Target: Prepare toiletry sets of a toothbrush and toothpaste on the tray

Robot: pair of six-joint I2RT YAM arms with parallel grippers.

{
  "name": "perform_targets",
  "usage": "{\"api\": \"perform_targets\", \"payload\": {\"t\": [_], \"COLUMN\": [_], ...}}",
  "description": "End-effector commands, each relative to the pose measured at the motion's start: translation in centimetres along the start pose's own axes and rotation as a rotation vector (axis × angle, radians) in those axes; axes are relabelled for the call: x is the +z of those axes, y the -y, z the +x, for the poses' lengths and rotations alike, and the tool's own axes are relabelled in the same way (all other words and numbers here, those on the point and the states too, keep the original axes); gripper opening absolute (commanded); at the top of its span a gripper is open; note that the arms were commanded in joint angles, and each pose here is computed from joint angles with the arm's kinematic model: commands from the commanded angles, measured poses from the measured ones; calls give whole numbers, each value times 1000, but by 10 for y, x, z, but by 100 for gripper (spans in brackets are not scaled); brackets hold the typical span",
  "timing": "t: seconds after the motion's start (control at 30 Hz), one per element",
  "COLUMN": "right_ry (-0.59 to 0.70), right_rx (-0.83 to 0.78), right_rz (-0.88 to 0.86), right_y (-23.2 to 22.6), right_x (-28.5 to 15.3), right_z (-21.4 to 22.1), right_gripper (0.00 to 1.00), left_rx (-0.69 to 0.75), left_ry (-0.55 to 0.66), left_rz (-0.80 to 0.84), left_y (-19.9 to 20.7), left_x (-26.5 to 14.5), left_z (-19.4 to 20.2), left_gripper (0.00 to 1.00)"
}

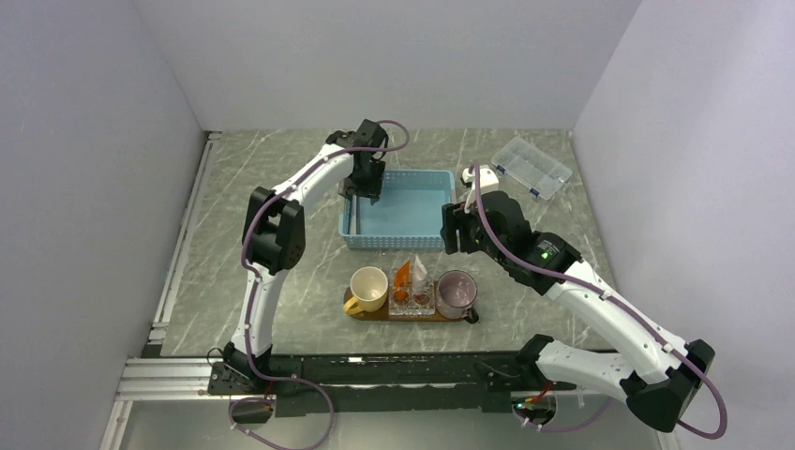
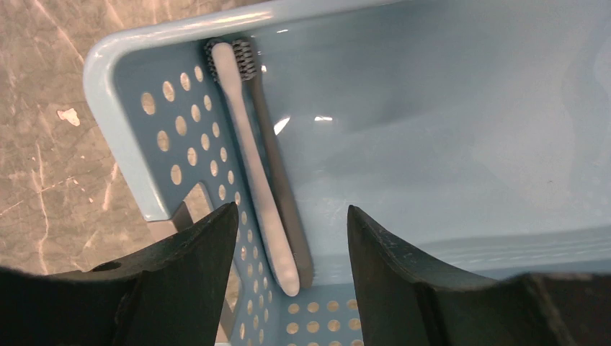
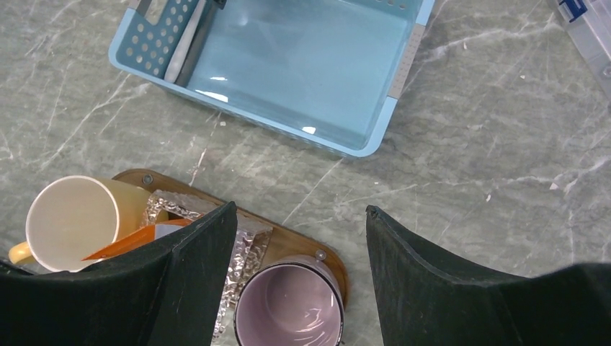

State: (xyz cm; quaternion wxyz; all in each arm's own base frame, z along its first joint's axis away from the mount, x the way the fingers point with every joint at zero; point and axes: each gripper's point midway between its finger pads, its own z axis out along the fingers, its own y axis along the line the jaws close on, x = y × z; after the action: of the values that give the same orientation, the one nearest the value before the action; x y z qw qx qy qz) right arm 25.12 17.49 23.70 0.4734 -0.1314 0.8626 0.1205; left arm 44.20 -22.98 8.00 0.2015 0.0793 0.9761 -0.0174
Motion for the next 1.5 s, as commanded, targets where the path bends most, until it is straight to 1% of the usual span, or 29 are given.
{"api": "perform_targets", "payload": {"t": [0.0, 0.4, 0.8, 1.0, 1.13, 1.47], "right_ry": [43, 43, 47, 46, 47, 40], "right_rx": [2, 2, 1, 0, -2, -1], "right_rz": [-15, -15, -31, -38, -38, -46], "right_y": [-3, -1, -3, -4, -4, -6], "right_x": [3, 1, 1, 1, 1, 2], "right_z": [-11, -9, -7, -4, -5, -5], "right_gripper": [68, 69, 69, 69, 69, 69], "left_rx": [-18, -37, -68, -46, -25, 21], "left_ry": [-15, -53, -58, -58, -73, -41], "left_rz": [-6, -9, -106, -150, -114, 69], "left_y": [-8, -10, -26, -27, -15, 24], "left_x": [9, 23, 29, 29, 30, 15], "left_z": [2, 15, 27, 31, 38, 41], "left_gripper": [62, 61, 60, 58, 53, 50]}}
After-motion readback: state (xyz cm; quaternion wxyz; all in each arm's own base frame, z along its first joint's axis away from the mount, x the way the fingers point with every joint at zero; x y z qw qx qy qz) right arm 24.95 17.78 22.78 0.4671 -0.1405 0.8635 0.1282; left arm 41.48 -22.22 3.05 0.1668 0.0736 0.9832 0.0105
